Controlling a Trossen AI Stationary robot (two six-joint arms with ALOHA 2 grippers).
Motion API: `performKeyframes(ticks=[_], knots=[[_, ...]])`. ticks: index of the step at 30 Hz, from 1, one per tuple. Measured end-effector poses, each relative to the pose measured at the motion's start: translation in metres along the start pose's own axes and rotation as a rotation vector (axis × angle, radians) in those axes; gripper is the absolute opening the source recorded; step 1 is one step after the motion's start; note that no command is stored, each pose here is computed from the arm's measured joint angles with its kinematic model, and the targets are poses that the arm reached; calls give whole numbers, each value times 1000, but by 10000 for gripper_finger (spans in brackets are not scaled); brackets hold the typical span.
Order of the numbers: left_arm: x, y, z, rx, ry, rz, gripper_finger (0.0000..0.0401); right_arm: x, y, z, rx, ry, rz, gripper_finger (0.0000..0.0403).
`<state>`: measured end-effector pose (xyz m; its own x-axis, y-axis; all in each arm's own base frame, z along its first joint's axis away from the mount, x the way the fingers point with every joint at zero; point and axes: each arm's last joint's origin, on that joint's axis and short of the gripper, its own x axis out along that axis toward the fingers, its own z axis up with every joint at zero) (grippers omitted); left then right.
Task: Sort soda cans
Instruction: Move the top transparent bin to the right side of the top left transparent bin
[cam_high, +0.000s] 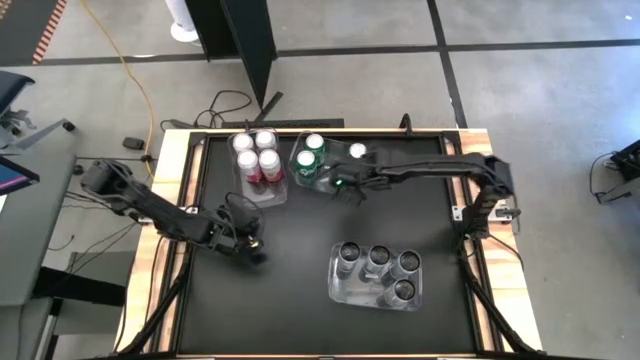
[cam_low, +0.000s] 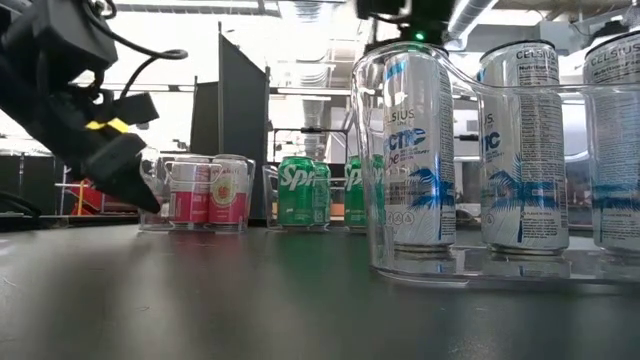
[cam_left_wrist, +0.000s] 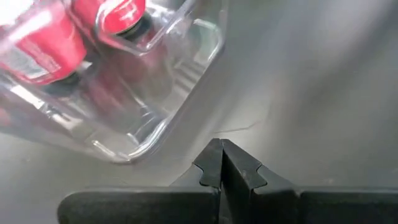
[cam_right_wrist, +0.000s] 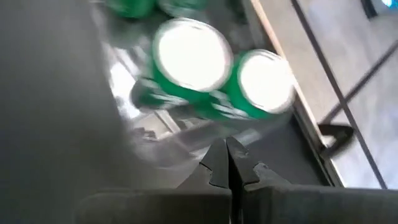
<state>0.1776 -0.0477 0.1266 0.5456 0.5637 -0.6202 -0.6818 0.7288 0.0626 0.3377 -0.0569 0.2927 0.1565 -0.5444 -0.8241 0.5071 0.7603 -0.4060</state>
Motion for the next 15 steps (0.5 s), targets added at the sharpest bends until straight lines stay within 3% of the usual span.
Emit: performKeyframes(ticks=[5, 11, 15], knots=[[-3, -1, 3, -2, -24, -21, 0, 7, -31, -21, 131, -30, 11, 0], [-5, -11, 13, 10, -98, -105, 0, 38, -61, -43, 201, -12, 63, 0], [-6, -18, 20, 23, -151, -156, 0, 53, -87, -49, 243, -66, 157, 0]])
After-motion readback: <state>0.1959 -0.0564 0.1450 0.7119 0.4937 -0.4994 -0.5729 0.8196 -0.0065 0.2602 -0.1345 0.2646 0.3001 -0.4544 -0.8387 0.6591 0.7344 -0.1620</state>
